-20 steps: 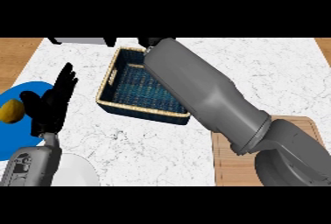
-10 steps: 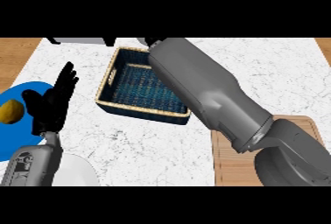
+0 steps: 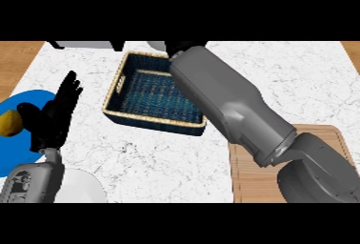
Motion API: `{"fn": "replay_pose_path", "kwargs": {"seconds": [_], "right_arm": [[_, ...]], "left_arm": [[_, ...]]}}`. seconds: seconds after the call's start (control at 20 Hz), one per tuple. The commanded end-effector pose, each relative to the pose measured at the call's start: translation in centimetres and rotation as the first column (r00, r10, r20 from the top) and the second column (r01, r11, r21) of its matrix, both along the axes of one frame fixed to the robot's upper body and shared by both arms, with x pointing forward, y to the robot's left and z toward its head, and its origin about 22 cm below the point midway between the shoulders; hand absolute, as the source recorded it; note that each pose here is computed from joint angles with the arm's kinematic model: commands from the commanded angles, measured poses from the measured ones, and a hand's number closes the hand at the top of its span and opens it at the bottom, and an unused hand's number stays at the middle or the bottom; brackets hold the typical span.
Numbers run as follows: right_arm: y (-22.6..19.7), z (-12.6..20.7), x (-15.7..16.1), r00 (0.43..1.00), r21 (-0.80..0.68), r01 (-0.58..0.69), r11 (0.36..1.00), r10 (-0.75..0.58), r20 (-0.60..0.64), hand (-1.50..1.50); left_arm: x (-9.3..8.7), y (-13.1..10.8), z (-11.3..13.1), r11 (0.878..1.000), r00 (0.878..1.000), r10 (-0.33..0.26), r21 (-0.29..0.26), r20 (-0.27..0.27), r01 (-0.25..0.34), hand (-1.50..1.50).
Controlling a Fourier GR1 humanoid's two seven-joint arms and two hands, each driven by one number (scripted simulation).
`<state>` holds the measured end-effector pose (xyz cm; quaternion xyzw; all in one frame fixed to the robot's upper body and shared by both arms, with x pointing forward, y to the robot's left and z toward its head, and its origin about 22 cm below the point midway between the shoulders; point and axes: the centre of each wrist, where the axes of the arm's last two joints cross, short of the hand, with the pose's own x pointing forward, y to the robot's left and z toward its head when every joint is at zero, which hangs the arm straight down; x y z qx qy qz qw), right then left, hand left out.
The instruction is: Pick the cupcake from the cutting board and place it in the basket
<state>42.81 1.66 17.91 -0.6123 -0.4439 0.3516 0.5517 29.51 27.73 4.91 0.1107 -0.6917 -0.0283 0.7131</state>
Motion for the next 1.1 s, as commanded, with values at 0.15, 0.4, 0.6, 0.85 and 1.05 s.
{"fn": "replay_pose_path", "kwargs": {"seconds": [0.15,0.4,0.6,0.85,1.05], "right_arm": [[-0.1,-0.8,-0.1,0.994,-0.046,0.096,0.994,-0.098,-0.044,1.50],[-1.2,-3.3,-0.1,0.992,-0.076,0.095,0.993,-0.100,-0.074,1.50],[-0.8,-1.6,0.1,0.992,-0.057,0.088,0.995,-0.092,-0.086,1.50],[-1.8,-2.9,0.5,0.980,-0.040,0.095,0.995,-0.101,-0.170,1.50],[-1.3,-3.4,-0.2,0.978,-0.010,0.084,0.996,-0.085,-0.189,1.50]], "left_arm": [[0.6,0.2,0.8,1.000,1.000,-0.019,-0.005,-0.004,0.019,0.00],[0.3,0.7,-0.6,1.000,0.999,0.028,-0.001,0.018,-0.028,0.00],[0.3,0.0,0.4,1.000,1.000,0.010,0.002,-0.002,-0.010,0.00],[0.1,0.4,-1.3,1.000,1.000,0.014,-0.001,0.002,-0.014,0.00],[0.2,0.2,-1.7,1.000,1.000,0.003,0.010,-0.015,-0.003,0.00]]}}
